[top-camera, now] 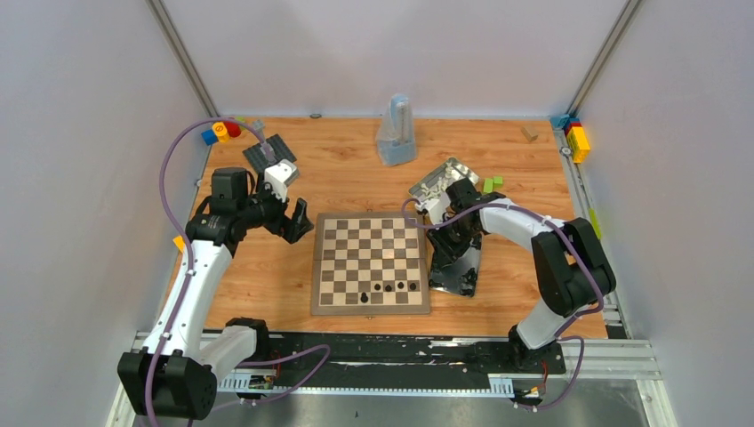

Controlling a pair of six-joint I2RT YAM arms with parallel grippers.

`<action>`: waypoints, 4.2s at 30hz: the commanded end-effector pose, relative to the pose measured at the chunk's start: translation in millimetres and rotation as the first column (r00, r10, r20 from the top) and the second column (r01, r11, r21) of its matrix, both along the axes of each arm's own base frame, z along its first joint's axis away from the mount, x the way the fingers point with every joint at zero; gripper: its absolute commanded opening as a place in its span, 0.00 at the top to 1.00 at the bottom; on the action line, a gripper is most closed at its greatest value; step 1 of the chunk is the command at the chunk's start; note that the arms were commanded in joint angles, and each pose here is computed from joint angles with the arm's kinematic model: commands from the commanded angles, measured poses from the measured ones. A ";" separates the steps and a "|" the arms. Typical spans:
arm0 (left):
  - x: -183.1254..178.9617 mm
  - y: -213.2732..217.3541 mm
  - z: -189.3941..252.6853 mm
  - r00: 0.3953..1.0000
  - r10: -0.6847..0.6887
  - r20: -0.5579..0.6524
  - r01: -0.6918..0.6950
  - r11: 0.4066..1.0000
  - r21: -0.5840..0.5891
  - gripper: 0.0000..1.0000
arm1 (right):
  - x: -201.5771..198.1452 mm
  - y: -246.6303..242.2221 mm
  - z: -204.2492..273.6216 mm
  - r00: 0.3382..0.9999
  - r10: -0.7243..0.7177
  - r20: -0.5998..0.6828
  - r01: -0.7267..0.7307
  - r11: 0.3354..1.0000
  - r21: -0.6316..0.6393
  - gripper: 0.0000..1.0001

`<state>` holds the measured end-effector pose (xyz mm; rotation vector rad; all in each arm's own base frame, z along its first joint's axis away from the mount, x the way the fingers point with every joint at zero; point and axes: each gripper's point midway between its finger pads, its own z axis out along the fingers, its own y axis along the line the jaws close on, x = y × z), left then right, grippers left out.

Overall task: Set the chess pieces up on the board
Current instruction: Pick up the chess piece from the storage box, then place the chess piece on the chessboard.

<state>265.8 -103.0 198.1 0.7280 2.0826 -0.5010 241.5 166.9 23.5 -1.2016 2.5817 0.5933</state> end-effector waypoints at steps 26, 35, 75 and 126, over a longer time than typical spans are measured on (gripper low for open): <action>0.8 -1.6 4.3 0.999 -0.023 0.045 0.023 1.000 0.008 0.00 | -0.7 -9.9 -15.9 0.996 0.056 0.069 -0.049 0.993 -0.108 0.71; 1.1 -1.6 3.6 0.999 -0.024 0.043 0.024 1.000 0.009 0.00 | -2.4 -9.4 -16.2 0.996 0.061 0.062 -0.055 0.993 -0.103 0.80; -15.0 -171.7 35.4 0.791 -0.524 -0.316 0.309 0.788 -0.533 0.24 | 1.4 157.6 188.5 0.907 0.258 0.331 -0.377 0.849 0.370 1.00; -33.1 -188.3 20.6 0.711 -0.622 -0.328 0.389 0.737 -0.553 0.85 | 2.9 154.9 194.3 0.908 0.234 0.348 -0.362 0.857 0.367 0.88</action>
